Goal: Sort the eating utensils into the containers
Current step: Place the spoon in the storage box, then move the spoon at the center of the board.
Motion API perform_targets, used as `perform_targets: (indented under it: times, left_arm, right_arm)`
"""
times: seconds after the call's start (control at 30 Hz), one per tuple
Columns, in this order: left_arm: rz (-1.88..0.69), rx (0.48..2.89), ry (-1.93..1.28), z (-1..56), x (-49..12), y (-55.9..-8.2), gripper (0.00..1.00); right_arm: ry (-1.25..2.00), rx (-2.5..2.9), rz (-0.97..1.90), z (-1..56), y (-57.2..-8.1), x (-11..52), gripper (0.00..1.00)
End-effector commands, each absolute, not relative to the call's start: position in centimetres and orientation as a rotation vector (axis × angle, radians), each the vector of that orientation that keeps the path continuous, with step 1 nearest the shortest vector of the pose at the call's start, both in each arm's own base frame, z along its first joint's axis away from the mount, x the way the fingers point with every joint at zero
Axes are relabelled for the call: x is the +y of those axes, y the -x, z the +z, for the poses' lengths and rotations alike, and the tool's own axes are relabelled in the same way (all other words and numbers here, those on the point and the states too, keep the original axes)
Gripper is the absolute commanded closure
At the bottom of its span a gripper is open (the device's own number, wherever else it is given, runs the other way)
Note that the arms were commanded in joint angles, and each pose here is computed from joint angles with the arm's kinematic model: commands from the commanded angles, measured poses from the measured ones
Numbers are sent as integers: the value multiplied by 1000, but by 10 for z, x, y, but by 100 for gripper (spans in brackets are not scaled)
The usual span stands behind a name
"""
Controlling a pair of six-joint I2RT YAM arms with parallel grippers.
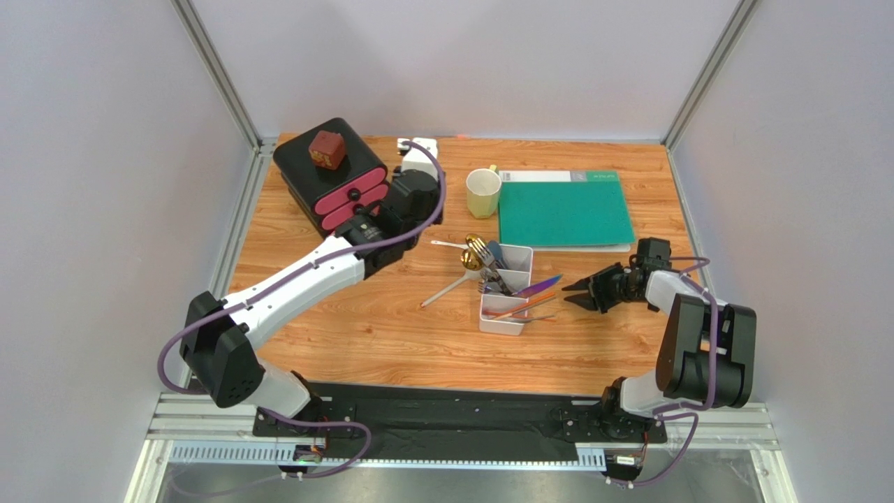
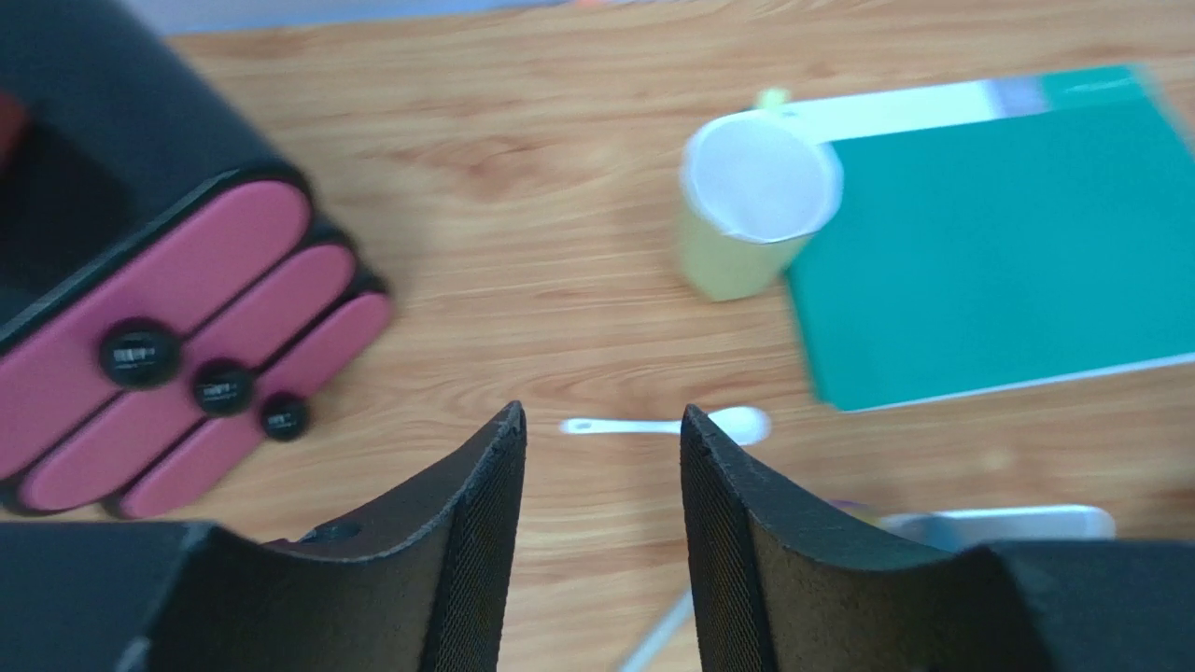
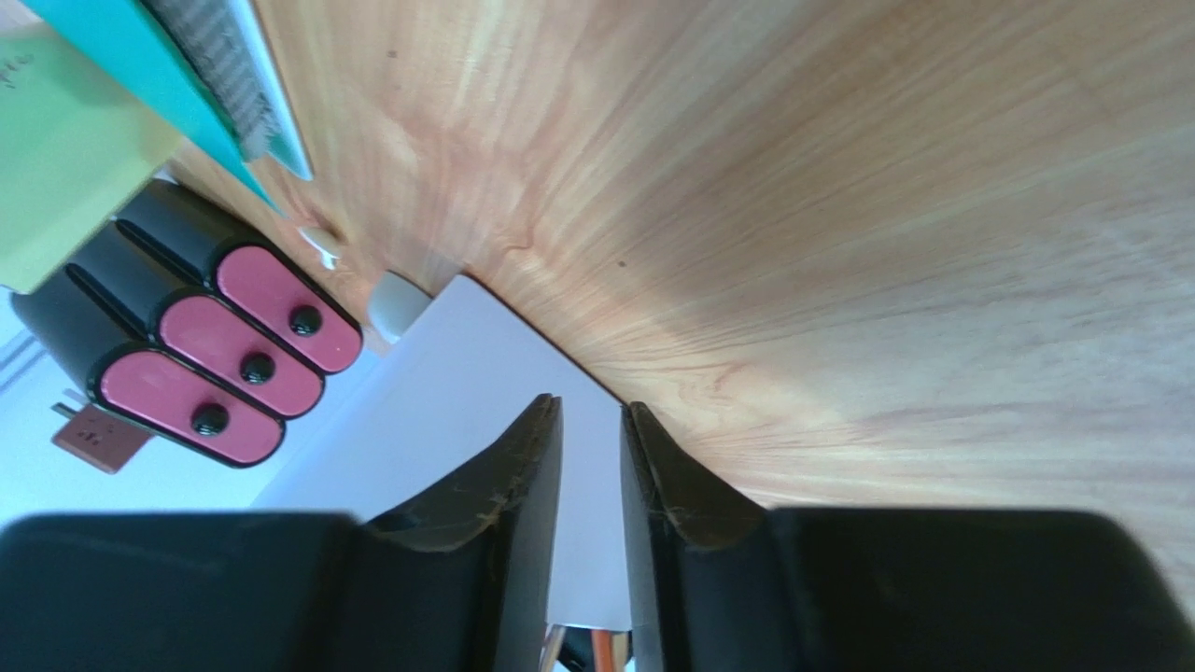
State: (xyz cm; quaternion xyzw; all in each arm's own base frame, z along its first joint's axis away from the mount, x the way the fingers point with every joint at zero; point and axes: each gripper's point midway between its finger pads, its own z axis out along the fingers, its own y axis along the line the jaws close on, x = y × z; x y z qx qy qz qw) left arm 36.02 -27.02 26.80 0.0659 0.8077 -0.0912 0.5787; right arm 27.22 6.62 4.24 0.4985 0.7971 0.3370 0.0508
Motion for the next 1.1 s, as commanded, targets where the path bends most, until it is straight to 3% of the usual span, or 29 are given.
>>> perform_targets:
  times: [0.0, 0.17, 0.53, 1.07]
  left_arm:
    - [-94, 2097, -324, 211, -223, -356, 48]
    - [16, 2285, -644, 149, -229, -365, 47]
    - [-16, 2261, -995, 84, -269, -406, 47]
    - [-347, 2113, -1220, 75, -287, -417, 48]
  right_arm:
    - [-1566, 2372, 1007, 60, -281, 59, 69]
    - [-1669, 2354, 1017, 57, -277, 60, 67]
    - [-1650, 2408, 915, 56, -274, 49, 69]
    - [-1728, 2429, 956, 46, -279, 50, 70]
